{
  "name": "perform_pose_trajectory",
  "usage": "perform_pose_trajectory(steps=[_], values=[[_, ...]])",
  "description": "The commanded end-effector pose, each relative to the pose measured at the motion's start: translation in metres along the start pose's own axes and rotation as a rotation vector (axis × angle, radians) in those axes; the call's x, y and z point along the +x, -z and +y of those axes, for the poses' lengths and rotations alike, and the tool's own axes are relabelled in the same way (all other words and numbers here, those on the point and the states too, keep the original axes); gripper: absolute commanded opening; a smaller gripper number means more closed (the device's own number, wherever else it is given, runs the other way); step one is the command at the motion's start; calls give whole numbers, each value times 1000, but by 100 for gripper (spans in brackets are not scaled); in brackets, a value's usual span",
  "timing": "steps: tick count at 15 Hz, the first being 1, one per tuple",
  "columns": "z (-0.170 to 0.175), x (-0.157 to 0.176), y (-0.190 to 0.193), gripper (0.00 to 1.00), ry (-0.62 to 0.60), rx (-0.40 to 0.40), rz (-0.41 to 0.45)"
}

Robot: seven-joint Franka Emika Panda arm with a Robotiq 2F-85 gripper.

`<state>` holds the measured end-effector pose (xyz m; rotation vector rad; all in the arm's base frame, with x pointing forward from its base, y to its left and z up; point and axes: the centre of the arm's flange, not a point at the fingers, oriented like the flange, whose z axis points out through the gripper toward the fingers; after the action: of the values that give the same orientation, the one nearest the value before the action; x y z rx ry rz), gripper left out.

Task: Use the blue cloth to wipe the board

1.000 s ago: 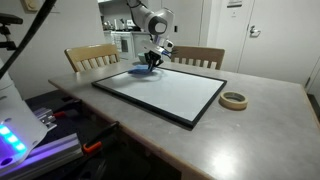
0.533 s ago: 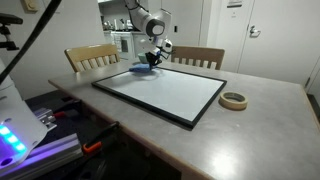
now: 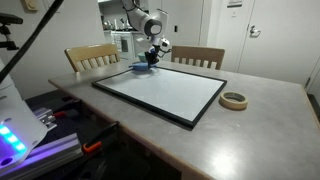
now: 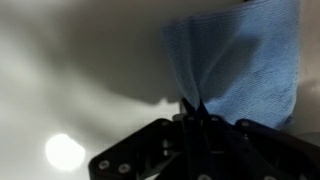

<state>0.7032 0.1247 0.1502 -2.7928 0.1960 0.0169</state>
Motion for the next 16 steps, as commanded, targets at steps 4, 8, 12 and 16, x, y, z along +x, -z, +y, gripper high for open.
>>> perform_pose_trajectory(steps=[4,8,12,16], values=[[17,8,-2,1,-59,-37,-54],[31,7,4,1,-59,-46,-66],[49,6,14,1,-72,-56,-71],[72,5,26,1,-91,-76,-76]])
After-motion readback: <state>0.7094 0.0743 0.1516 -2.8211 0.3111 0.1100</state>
